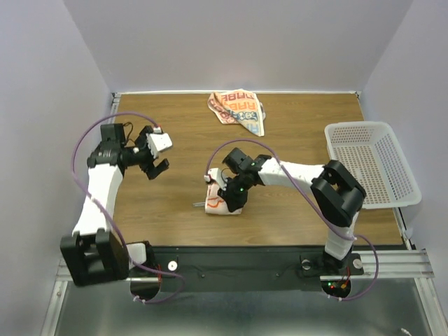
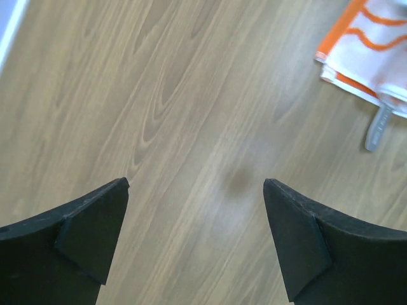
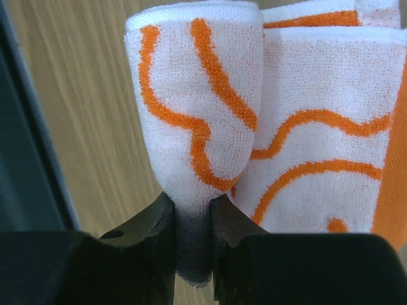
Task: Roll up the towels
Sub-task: Roll the towel
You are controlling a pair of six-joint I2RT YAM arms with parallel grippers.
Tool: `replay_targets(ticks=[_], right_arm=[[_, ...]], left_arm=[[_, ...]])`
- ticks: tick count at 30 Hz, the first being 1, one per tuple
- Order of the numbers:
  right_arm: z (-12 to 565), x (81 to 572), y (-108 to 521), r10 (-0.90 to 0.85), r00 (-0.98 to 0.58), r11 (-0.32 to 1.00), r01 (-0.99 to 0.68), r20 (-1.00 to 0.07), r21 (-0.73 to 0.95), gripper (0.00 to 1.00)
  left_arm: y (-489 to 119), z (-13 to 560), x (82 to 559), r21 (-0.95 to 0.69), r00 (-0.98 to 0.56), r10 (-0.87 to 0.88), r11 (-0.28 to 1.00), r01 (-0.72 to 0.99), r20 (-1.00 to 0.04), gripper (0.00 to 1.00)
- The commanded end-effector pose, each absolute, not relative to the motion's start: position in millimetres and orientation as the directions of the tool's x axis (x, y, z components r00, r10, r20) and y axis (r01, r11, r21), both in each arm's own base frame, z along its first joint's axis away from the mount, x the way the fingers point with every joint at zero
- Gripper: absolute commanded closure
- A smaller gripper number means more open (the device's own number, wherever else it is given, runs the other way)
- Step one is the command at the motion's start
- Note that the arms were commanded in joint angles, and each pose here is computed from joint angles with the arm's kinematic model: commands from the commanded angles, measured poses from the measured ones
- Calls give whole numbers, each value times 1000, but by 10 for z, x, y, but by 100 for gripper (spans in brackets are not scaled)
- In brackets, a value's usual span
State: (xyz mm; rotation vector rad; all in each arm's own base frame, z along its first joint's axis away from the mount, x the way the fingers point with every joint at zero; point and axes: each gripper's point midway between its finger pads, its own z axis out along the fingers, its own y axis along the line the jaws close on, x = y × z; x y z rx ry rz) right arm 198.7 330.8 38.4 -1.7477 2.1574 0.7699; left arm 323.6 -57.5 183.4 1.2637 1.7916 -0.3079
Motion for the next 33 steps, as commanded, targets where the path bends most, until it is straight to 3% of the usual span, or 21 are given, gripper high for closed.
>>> replay_targets(ticks=[1, 5, 11, 18, 19, 24, 29, 33], right_arm=[[272, 1666, 3128, -836, -418, 174, -816, -355, 551, 100], [279, 1740, 3140, -806, -490, 169, -728, -332, 665, 100], [132, 1771, 3097, -781, -569, 186, -604, -256, 775, 99], [52, 1845, 3079, -750, -636, 222, -502, -183, 836, 99], [38, 1859, 3075, -746, -642, 227, -495, -177, 839, 99], [43, 1946, 3070, -716, -683, 258, -450, -143, 855, 98], [20, 1993, 3070, -703, -701, 272, -421, -120, 865, 96], [27, 2013, 3070, -690, -718, 277, -382, -94, 882, 96]], left_arm=[[-600, 1870, 2966, 463, 97, 708, 346, 816, -700, 1], [-600, 1554, 2477, 565, 215, 784, 200, 800, -583, 1], [-1042, 1325, 2030, 606, 396, 746, 14, 795, -536, 1], [-1596, 1143, 1946, 489, 350, 728, -23, 872, -590, 2], [-1747, 1124, 1865, 471, 378, 713, -76, 879, -591, 2], [-2160, 1012, 1696, 306, 318, 707, -149, 940, -632, 12], [-2558, 983, 1644, 307, 338, 693, -174, 936, -637, 13], [-2625, 892, 1820, 411, 382, 729, -151, 899, -568, 14]])
